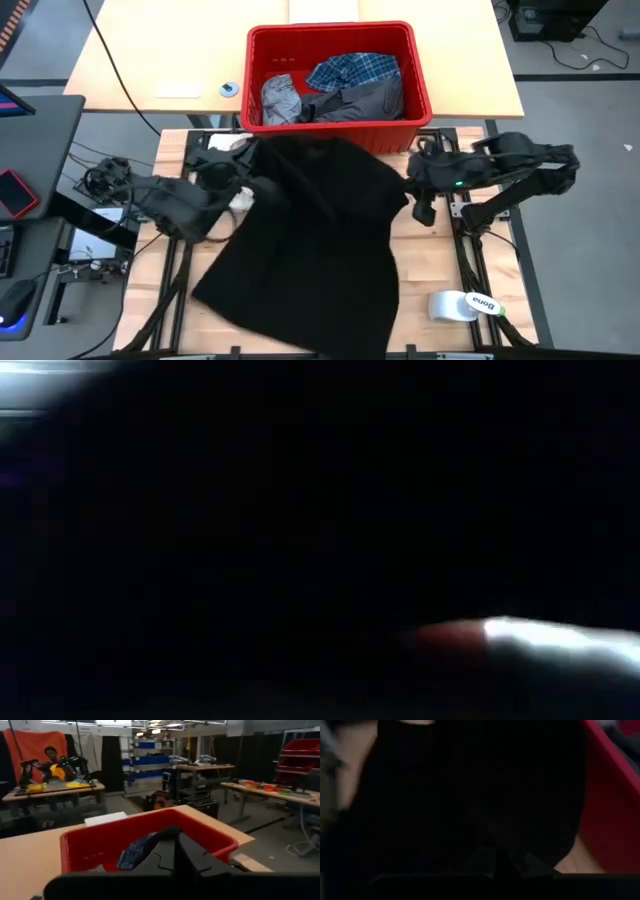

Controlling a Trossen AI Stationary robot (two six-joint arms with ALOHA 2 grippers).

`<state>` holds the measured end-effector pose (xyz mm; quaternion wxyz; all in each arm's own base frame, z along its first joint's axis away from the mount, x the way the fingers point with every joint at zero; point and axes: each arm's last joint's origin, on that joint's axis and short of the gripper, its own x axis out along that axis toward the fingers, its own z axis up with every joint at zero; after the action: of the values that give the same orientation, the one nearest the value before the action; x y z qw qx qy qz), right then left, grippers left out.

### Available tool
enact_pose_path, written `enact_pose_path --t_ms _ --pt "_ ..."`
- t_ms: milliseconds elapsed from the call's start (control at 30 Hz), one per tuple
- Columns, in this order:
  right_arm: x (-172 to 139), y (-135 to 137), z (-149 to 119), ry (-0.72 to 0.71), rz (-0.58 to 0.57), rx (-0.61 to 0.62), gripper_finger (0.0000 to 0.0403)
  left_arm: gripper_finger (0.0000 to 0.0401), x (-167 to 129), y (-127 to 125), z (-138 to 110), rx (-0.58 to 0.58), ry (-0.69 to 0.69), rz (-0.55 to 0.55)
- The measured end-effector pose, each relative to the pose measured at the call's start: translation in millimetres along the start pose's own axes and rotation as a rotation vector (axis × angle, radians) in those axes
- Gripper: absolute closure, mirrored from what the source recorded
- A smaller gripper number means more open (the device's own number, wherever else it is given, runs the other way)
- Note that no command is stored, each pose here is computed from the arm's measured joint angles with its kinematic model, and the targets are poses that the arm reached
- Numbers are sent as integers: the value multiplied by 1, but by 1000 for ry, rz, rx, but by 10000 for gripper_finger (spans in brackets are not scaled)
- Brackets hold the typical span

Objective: Fold Laundry from Bin
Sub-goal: Fold the black shirt

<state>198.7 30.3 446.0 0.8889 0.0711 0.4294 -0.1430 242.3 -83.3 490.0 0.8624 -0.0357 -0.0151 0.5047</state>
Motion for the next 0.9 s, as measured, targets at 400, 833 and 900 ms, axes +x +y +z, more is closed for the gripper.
enact_pose_path --t_ms 400,833,900 --pt "59 -1 19 187 -135 -43 383 393 74 23 -74 56 511 34" --pt "103 -30 30 389 -190 -89 345 390 161 -20 -140 349 733 -92" --pt "97 -36 30 376 -184 -74 317 381 167 -19 -141 319 763 -118"
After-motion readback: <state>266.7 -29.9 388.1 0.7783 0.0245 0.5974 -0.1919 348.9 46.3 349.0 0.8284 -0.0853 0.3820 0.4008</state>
